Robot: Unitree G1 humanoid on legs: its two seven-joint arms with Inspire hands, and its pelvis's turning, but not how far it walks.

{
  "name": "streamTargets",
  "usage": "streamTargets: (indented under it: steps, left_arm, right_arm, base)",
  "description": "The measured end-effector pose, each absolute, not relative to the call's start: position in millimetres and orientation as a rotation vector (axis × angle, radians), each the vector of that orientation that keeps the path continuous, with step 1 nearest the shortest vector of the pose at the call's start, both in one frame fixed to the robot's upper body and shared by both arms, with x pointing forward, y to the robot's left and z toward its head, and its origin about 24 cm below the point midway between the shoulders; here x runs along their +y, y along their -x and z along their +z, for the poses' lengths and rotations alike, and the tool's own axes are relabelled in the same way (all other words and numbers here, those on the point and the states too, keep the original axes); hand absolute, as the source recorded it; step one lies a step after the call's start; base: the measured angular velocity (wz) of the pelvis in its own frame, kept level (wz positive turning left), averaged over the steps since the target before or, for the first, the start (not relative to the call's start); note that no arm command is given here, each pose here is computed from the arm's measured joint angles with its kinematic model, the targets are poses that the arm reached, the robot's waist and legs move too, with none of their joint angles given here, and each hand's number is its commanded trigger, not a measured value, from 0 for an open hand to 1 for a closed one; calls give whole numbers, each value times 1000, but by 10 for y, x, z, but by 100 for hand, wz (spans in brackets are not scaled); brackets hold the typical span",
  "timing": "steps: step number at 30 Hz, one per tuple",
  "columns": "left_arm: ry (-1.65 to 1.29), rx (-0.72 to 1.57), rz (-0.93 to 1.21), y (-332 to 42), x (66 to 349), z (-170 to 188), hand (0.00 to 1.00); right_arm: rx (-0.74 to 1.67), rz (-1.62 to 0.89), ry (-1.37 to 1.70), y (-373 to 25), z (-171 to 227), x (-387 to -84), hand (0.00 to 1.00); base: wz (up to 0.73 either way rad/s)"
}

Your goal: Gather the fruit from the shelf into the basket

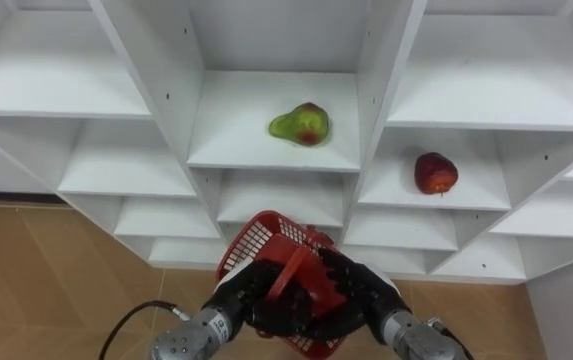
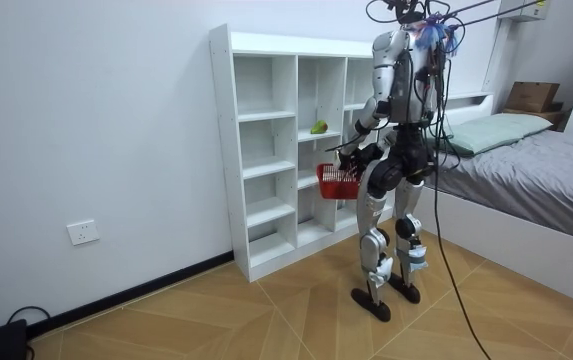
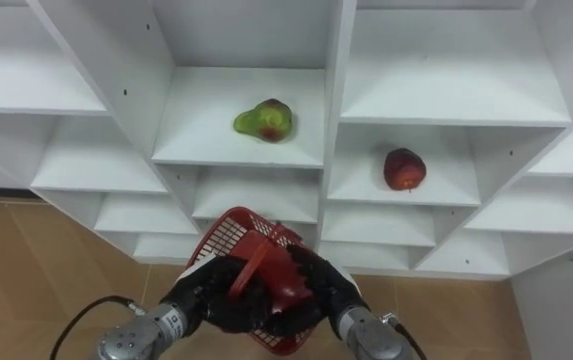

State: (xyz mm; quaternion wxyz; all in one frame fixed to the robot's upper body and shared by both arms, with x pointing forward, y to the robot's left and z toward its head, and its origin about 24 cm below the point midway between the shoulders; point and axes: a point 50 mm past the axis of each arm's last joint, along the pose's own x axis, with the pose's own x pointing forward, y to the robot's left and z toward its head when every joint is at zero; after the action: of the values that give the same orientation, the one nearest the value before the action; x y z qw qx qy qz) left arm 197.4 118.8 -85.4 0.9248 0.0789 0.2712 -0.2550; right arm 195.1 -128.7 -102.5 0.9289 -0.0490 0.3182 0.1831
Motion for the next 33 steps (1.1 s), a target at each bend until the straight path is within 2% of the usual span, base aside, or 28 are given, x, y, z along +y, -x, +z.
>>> streamTargets:
  steps: [19,33]
  left_arm:
    - [-141,603,-480,-1904,1178,-944,100]
    - [-138,702,-402,-1778,1334,-1111,100]
  right_arm:
    - [696,364,84,-1915,-1068,-1313,0]
    - [666,457,209,-1945,-1016,-1234,0]
  base:
    - [0]
    - [-1]
